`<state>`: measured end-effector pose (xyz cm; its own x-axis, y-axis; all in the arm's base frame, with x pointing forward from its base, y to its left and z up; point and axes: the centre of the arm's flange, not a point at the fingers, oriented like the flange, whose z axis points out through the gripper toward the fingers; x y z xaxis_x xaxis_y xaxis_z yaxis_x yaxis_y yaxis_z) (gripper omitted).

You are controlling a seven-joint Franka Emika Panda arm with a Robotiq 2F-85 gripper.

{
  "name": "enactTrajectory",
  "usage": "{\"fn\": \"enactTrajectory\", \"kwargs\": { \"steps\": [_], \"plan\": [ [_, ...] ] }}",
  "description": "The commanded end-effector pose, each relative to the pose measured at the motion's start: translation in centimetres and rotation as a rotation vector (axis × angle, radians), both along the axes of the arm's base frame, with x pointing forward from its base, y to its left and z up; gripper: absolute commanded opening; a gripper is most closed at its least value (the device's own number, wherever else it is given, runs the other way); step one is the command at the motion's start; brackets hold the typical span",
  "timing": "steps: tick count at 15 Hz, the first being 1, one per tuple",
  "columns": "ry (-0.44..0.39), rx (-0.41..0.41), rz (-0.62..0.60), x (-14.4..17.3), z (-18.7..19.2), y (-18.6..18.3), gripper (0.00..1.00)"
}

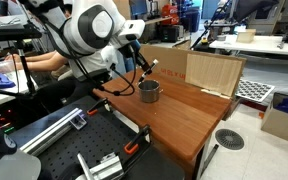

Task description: Put the marker in the silver pot

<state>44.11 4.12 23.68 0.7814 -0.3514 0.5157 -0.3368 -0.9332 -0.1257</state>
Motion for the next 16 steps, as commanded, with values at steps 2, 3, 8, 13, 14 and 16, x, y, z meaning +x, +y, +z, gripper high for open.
{"fn": "enactTrajectory", "kwargs": {
  "steps": [2, 3, 8, 13, 14, 16],
  "plan": [
    [0.051, 0.037, -0.016, 0.4, 0.8, -0.8, 0.05],
    [0.078, 0.037, -0.018, 0.8, 0.7, -0.8, 0.05],
    [0.133, 0.020, -0.046, 1.9, 0.1, -0.5, 0.05],
    [0.148, 0.011, -0.064, 3.0, 0.0, -0.3, 0.05],
    [0.153, 0.009, -0.069, 3.2, -0.1, -0.3, 0.05],
    [0.169, 0.004, -0.075, 3.7, -0.3, -0.3, 0.05]
  ]
}}
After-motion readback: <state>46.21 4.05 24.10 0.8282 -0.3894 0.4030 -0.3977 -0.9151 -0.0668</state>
